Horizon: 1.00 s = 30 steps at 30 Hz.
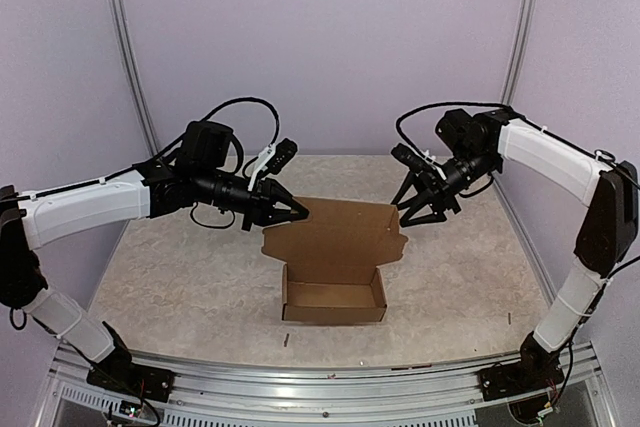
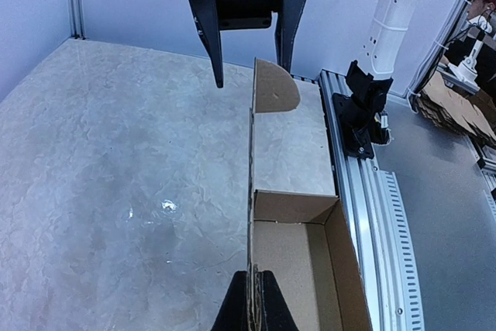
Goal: Fold the paper box
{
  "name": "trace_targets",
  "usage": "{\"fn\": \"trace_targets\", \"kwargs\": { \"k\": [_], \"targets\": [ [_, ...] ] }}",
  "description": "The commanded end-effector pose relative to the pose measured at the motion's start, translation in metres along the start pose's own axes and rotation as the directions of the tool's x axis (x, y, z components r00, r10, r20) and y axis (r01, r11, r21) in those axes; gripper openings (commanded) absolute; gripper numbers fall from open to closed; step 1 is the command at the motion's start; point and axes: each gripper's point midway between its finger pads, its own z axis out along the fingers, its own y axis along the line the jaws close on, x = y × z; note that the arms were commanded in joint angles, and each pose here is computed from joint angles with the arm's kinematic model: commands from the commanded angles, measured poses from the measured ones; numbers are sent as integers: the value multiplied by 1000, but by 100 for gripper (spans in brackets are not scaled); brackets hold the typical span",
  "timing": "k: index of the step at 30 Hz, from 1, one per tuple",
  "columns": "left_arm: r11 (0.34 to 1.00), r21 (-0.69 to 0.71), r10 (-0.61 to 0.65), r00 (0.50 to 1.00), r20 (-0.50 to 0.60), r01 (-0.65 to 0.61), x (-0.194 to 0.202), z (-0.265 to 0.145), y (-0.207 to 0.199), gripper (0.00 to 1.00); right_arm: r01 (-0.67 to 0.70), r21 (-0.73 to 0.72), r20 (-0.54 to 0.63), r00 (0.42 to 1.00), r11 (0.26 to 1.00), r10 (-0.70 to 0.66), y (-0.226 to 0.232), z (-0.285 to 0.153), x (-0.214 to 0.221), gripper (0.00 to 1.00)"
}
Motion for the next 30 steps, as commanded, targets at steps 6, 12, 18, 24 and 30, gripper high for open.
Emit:
{"fn": "trace_targets", "kwargs": {
  "k": [6,12,18,24,30],
  "targets": [
    [1000,22,16,1000,23,-16,-9,1,-7,0,-23,-32,34,999,999,24,1,11,-10,50],
    [999,29,13,1000,22,-14,-7,0,-9,0,-36,-22,51,998,999,37,-6,16,-13,45],
    [999,37,19,999,31,-20,-9,0,-10,0,-45,-48,50,998,998,47,-4,28,-14,37],
    [999,42,13,999,34,-14,-8,0,-10,0,-48,-68,41,998,996,51,-1,36,-14,19],
    [999,52,-16,999,37,14,-4,-4,-6,0,-52,-63,42,998,997,55,-1,36,-15,2]
  ]
}}
